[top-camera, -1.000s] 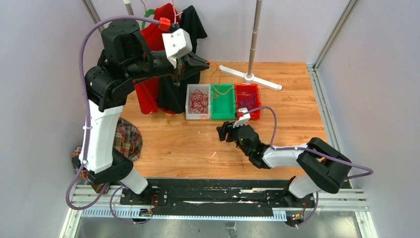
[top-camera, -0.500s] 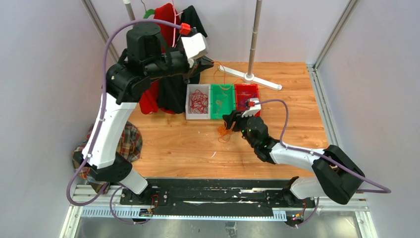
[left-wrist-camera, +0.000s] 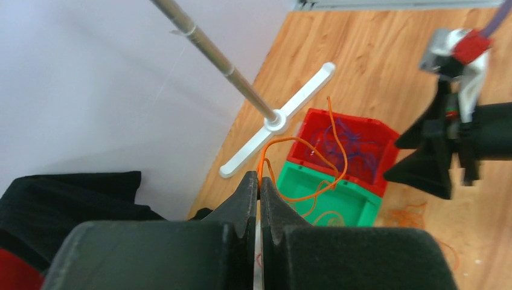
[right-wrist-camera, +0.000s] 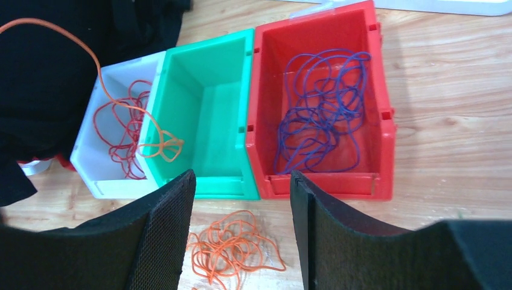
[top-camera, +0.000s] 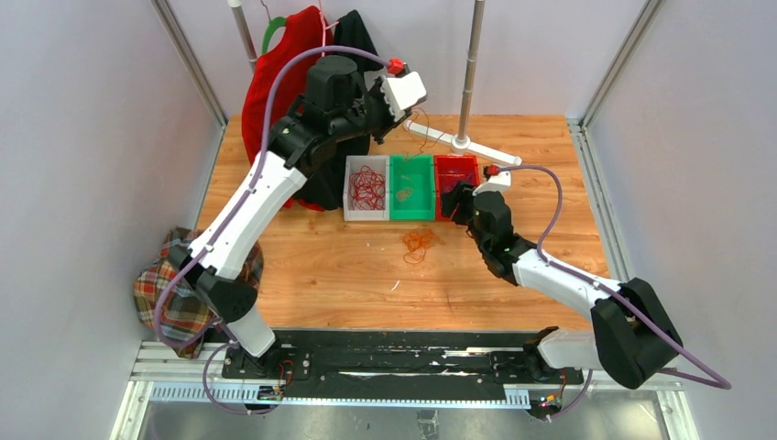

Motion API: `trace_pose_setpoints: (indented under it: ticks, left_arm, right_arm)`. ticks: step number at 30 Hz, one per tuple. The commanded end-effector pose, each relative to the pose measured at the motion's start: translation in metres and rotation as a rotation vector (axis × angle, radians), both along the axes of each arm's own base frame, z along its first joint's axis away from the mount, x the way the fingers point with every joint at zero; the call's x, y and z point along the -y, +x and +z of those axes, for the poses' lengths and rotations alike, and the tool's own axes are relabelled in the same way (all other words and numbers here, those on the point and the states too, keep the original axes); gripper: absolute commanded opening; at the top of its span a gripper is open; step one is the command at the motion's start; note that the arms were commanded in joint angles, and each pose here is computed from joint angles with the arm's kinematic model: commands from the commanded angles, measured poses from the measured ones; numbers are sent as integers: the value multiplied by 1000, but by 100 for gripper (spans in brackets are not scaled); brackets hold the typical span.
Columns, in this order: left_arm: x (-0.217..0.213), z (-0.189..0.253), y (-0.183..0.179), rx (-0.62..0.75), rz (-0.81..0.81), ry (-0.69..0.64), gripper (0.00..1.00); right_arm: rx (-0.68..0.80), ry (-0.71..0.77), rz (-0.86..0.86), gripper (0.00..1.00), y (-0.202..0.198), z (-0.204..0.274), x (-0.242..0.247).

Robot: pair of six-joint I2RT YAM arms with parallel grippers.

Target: Untangle the cables

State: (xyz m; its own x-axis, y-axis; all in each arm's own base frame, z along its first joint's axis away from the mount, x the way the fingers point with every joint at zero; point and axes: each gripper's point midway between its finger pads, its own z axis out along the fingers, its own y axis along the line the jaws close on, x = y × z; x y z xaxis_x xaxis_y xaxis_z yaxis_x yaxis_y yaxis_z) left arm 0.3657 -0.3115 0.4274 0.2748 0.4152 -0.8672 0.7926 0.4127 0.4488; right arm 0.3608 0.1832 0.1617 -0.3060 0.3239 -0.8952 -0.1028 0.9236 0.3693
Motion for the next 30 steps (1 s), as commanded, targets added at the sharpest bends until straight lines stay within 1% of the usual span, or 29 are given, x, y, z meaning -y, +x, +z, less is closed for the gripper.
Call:
trace_pose_setpoints:
  ticks: [1, 6, 10, 16, 21, 25, 30]
  left_arm:
    - [5, -18, 46, 96, 69, 61, 0]
    - [12, -49, 85, 122, 118, 128, 0]
    - [10, -74, 99, 133, 148, 170, 0]
    - [2, -121, 107, 124, 156, 258, 0]
    - [-5, -165, 108, 67, 153, 322, 0]
    - [-11, -206, 103, 23, 132, 404, 0]
    - [-16, -231, 104, 42, 112, 479, 0]
  right_arm:
    - [-20, -37, -78, 59, -2, -1, 25]
    - [-22, -43, -90, 58, -9, -6, 32]
    - [-28, -47, -102, 58, -14, -8, 38]
    - [-43, -50, -127, 58, -17, -12, 45]
    - [-62, -57, -141, 58, -18, -16, 50]
    - [-76, -54, -149, 58, -19, -19, 52]
    - [-93, -50, -158, 58, -20, -24, 54]
